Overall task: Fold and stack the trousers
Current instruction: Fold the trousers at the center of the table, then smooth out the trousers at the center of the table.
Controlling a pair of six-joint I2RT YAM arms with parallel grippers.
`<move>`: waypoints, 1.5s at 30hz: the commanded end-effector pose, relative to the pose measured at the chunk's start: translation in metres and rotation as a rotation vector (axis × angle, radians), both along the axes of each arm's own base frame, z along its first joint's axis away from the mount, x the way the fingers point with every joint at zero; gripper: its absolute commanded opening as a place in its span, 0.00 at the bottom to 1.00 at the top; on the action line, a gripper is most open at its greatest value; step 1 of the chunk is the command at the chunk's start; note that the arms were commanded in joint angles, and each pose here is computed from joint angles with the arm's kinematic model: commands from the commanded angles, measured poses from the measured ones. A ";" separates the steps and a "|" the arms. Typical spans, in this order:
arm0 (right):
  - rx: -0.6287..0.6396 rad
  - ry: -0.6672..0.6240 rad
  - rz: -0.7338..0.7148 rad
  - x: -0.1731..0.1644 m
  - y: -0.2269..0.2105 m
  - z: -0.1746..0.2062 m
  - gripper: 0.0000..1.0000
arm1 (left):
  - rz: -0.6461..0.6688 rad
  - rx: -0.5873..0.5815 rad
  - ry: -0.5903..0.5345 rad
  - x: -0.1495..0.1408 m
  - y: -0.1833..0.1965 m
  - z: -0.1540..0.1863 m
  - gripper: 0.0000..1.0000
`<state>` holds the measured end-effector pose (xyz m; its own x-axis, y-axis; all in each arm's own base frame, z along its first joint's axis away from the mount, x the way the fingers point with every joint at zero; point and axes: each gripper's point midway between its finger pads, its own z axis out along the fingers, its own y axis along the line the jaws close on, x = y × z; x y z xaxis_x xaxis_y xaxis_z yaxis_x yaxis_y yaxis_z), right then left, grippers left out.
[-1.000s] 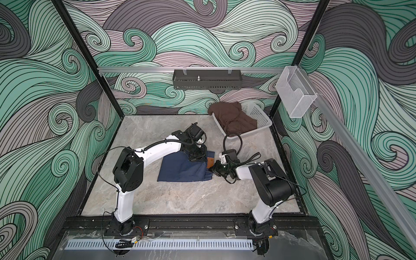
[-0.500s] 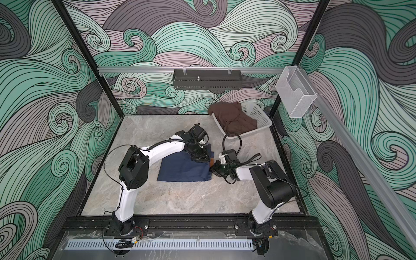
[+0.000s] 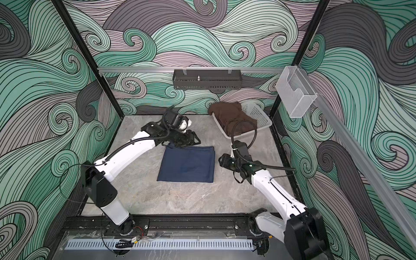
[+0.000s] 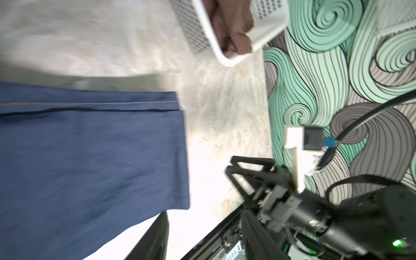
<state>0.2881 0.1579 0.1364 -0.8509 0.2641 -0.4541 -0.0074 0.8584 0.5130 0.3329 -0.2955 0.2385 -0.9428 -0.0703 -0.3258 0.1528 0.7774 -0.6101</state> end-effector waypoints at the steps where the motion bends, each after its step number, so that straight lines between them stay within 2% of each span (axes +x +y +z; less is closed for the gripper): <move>1: 0.033 0.094 0.151 -0.008 0.030 -0.015 0.40 | 0.054 0.096 0.082 0.010 0.049 -0.056 0.55; 5: 0.115 0.098 0.203 0.010 0.059 -0.022 0.23 | 0.060 0.107 0.166 0.024 0.080 -0.083 0.53; 8: 0.124 0.117 0.216 0.020 0.067 -0.037 0.17 | 0.040 0.110 0.291 0.032 0.091 -0.105 0.50; 10: 0.118 0.139 0.213 0.025 0.065 -0.051 0.16 | 0.055 0.160 0.334 0.040 0.105 -0.125 0.48; 15: 0.096 0.208 0.137 0.030 0.036 -0.091 0.15 | 0.124 0.184 0.397 0.064 0.135 -0.160 0.47; 19: 0.051 0.267 0.114 0.025 0.020 -0.116 0.17 | 0.131 0.199 0.487 0.067 0.147 -0.187 0.46; 23: 0.061 0.282 0.142 0.020 0.023 -0.120 0.21 | 0.118 0.232 0.550 0.066 0.151 -0.205 0.47; 27: 0.044 0.238 0.177 0.020 0.025 -0.099 0.28 | 0.121 0.240 0.507 0.064 0.154 -0.183 0.51; 30: -0.012 0.198 0.194 0.017 0.021 -0.079 0.44 | 0.129 0.224 0.407 0.060 0.155 -0.141 0.54; 35: -0.079 0.168 0.210 0.003 0.017 -0.059 0.59 | 0.141 0.272 0.246 0.029 0.162 -0.083 0.65; 39: -0.101 0.175 0.232 -0.010 0.019 -0.063 0.64 | 0.128 0.352 0.194 -0.007 0.164 -0.077 0.67; 45: -0.106 0.229 0.252 -0.019 0.032 -0.094 0.68 | 0.133 0.377 0.250 -0.048 0.166 -0.107 0.67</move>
